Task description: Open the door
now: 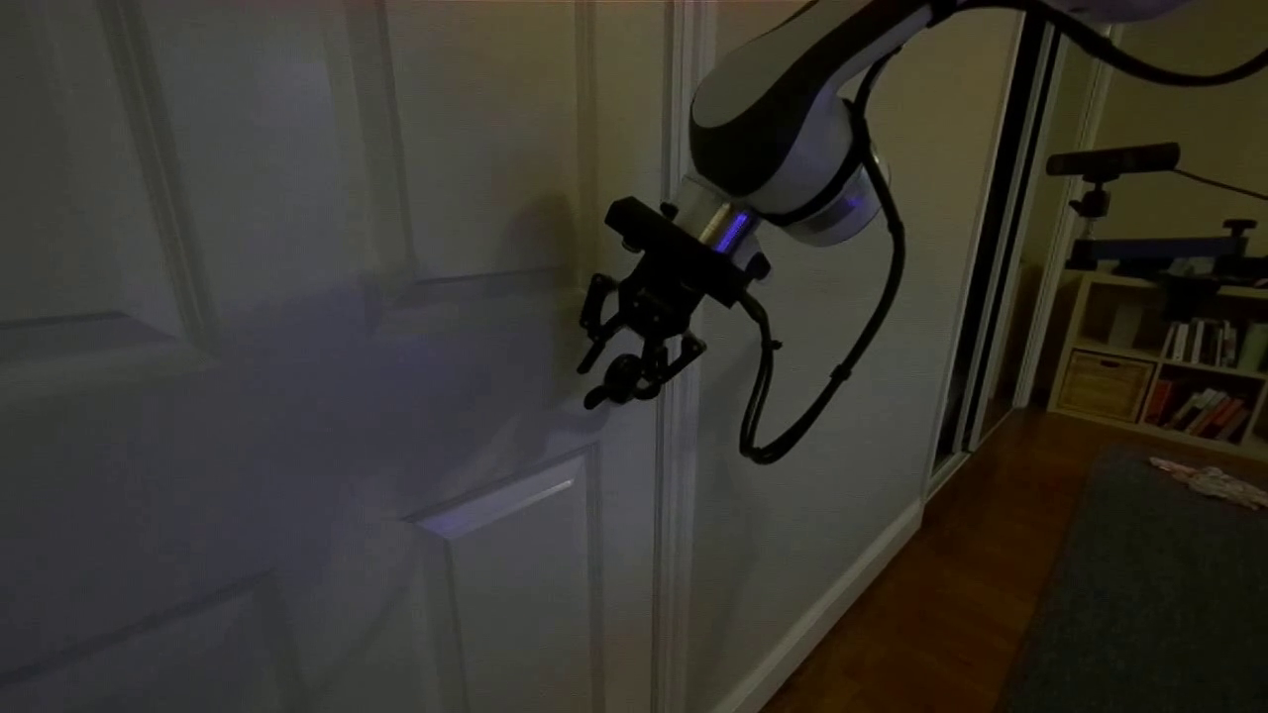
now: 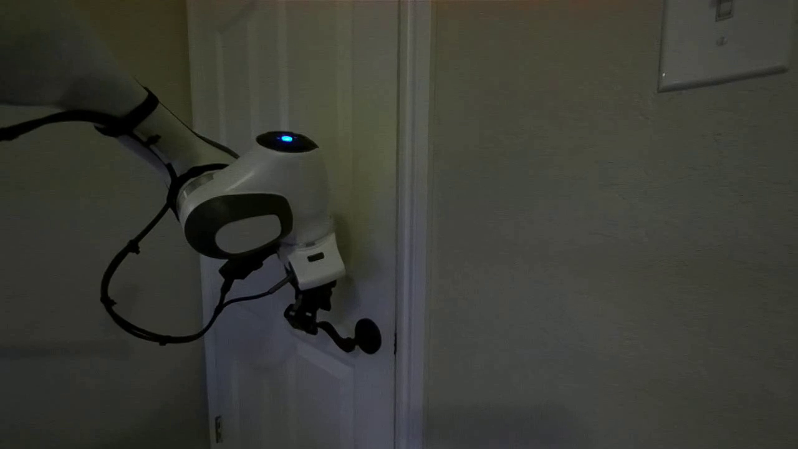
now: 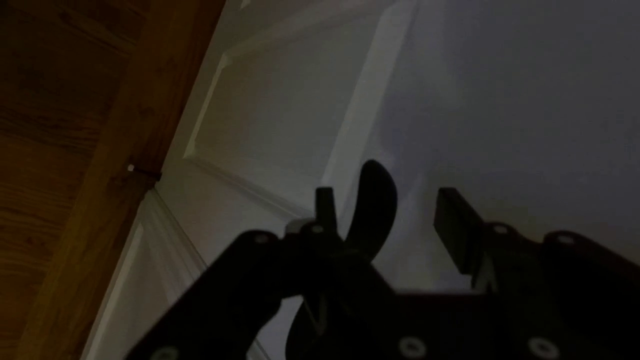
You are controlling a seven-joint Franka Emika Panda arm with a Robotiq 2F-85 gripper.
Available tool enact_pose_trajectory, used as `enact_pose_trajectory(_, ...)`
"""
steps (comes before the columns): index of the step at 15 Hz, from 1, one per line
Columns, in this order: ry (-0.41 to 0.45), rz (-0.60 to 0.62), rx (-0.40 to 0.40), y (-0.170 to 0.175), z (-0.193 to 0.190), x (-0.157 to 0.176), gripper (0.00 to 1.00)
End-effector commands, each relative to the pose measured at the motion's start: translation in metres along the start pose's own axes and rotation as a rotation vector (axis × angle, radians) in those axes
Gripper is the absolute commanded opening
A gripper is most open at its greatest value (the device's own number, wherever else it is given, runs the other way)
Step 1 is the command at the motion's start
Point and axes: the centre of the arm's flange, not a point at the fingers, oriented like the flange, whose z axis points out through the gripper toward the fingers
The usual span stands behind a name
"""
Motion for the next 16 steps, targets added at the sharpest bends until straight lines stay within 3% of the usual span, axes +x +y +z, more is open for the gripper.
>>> enact_pose_trajectory(1,-0.044,-0.037,-0.033,-0.006,-0.019,-0.024,0.87)
enact_pose_trajectory(3,-0.051,-0.057,-0.040,-0.010,-0.023,-0.033,0.89)
enact_pose_trajectory(8,-0.047,-0.062,-0.064,-0.012,-0.016,-0.027,0.72)
enact_pose_trajectory(11,-0.034,-0.054,-0.070,-0.012,-0.011,-0.014,0.74)
enact_pose_trajectory(16,-0.024,-0.037,-0.074,-0.010,-0.005,0.001,0.65)
